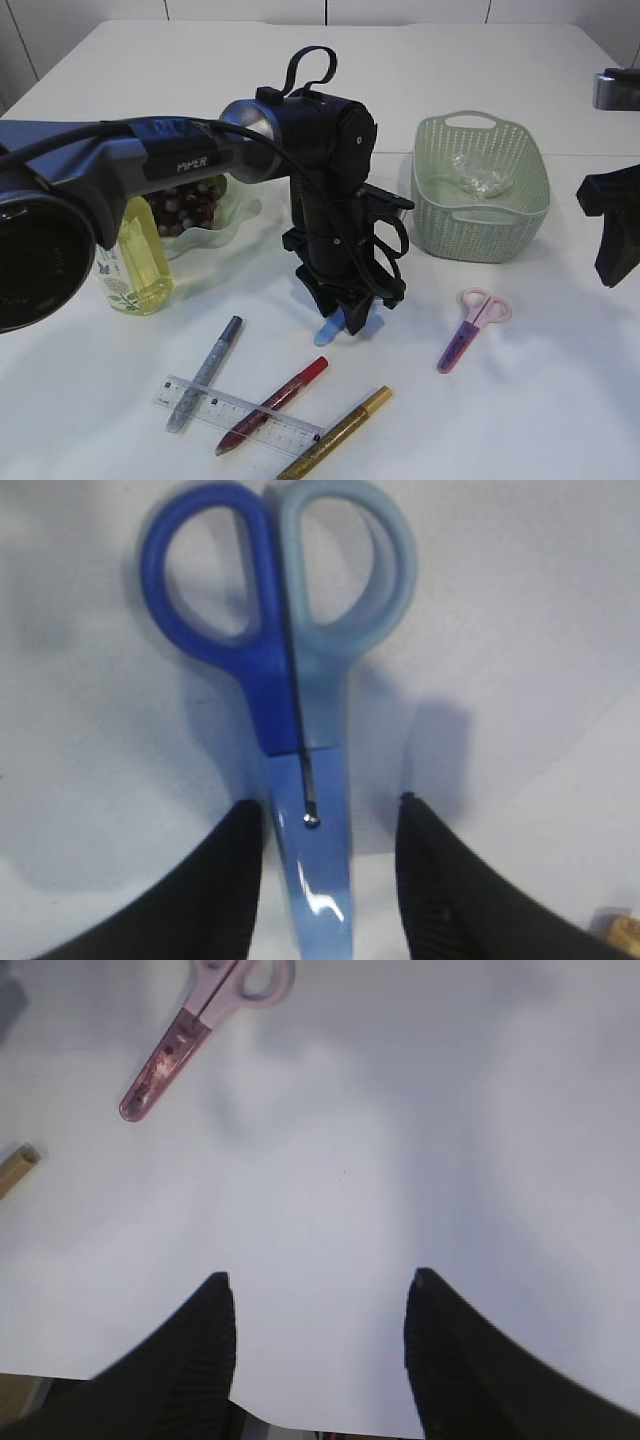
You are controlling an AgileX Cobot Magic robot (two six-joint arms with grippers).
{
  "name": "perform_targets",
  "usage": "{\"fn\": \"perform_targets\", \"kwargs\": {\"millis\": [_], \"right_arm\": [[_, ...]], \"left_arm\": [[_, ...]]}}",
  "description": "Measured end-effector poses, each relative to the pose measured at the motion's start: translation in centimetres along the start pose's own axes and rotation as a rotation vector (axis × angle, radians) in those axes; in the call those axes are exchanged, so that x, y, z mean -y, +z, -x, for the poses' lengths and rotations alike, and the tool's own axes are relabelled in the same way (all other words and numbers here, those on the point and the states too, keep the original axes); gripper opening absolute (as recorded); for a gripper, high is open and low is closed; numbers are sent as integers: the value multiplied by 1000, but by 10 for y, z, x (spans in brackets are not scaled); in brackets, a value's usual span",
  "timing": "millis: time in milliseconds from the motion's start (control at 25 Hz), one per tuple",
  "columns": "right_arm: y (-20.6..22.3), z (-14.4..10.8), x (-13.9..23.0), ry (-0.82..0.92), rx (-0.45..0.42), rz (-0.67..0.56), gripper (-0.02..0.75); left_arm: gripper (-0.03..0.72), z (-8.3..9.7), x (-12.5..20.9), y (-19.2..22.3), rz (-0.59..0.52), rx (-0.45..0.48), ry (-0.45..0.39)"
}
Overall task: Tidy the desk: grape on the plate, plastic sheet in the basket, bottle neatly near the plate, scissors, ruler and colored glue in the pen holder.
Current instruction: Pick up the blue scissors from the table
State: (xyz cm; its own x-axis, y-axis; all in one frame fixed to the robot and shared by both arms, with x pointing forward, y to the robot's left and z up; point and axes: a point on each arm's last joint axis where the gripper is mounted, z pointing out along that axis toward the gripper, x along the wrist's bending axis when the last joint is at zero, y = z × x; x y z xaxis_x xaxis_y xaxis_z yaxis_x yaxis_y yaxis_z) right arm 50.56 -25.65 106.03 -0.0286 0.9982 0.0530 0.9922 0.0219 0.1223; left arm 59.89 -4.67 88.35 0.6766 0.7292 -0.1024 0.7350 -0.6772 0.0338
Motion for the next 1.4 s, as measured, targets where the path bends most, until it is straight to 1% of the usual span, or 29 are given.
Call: {"fn": "perform_targets", "kwargs": {"millis": [200,880,1400], "right_arm": [[0,0,0,0,0,0,430],[0,0,0,-2,0,0,430],[0,0,0,-2,0,0,430]], "left_arm": [[329,0,0,0,-1,-17,0],[259,-3,-1,1,0,-40,-2],[253,-3,-1,3,-5,-54,3]]}}
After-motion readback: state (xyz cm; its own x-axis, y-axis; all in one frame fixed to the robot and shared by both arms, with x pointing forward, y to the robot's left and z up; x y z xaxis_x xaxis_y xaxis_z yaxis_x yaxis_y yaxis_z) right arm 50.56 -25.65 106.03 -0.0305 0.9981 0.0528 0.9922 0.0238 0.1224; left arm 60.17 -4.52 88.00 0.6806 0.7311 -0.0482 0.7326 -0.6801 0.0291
